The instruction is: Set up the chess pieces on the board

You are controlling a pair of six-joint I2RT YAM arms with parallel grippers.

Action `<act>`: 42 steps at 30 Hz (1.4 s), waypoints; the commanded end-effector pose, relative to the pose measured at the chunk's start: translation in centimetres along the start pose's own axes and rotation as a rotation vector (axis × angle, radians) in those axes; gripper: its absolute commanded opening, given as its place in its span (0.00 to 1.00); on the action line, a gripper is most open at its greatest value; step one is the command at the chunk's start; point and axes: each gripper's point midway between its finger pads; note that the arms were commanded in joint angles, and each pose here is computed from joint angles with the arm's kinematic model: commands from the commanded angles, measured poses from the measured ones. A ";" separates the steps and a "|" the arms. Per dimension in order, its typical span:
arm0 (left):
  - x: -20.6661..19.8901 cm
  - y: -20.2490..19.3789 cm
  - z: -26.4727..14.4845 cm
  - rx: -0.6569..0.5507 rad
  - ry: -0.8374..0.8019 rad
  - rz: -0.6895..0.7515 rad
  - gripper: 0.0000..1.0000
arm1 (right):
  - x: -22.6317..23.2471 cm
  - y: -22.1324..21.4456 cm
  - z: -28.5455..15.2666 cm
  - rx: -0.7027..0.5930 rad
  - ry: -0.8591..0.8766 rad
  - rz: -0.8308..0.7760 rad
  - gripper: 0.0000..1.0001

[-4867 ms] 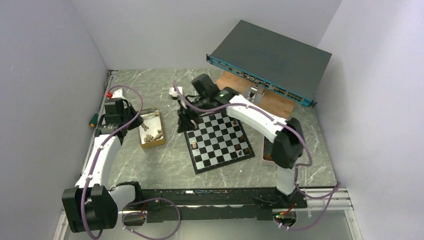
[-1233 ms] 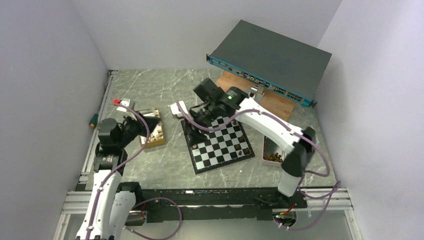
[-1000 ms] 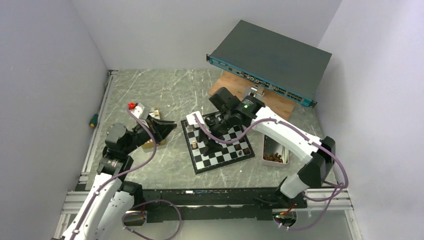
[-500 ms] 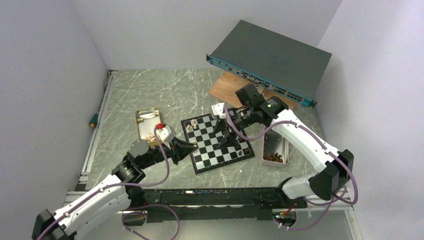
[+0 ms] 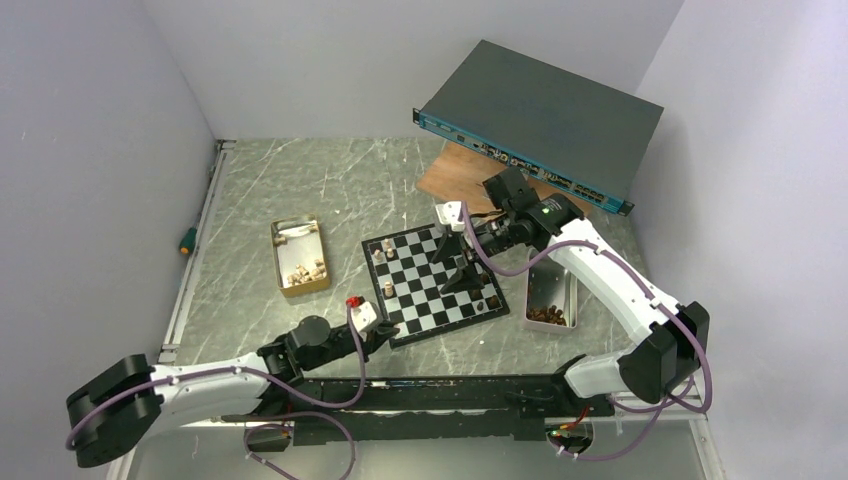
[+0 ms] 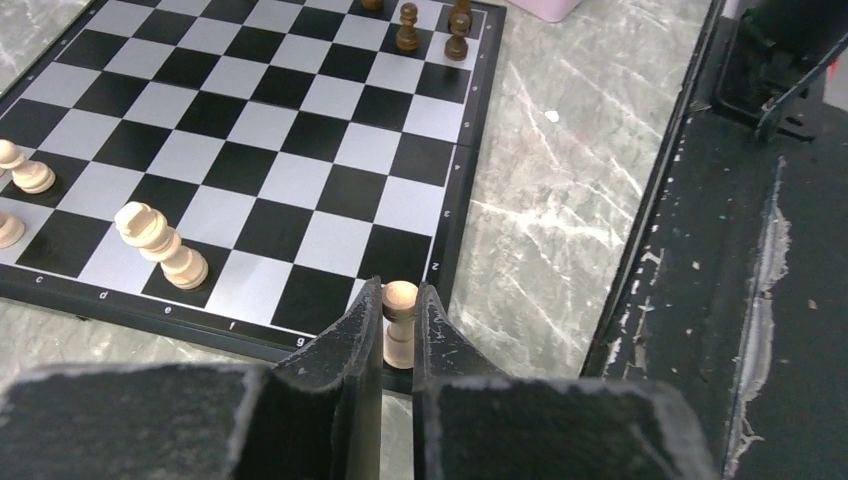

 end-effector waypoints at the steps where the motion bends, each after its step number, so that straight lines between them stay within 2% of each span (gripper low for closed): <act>1: 1.0 3.3 0.8 -0.154 0.051 0.058 0.00 | 0.4 1.3 -0.4 -0.056 0.015 -0.078 0.67; 13: 0.7 2.9 1.9 -0.172 0.040 0.036 0.00 | 0.0 0.4 0.1 -0.038 0.030 -0.055 0.67; 42: 0.7 -2.1 2.3 -0.045 0.046 0.002 0.06 | -0.2 -0.1 0.3 -0.018 0.036 -0.047 0.68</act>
Point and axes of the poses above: each gripper's point midway between its finger pads, its own z axis out along the fingers, its own x axis along the line the jaws close on, y = z × x, and after that the axes turned 5 degrees about z, right-handed
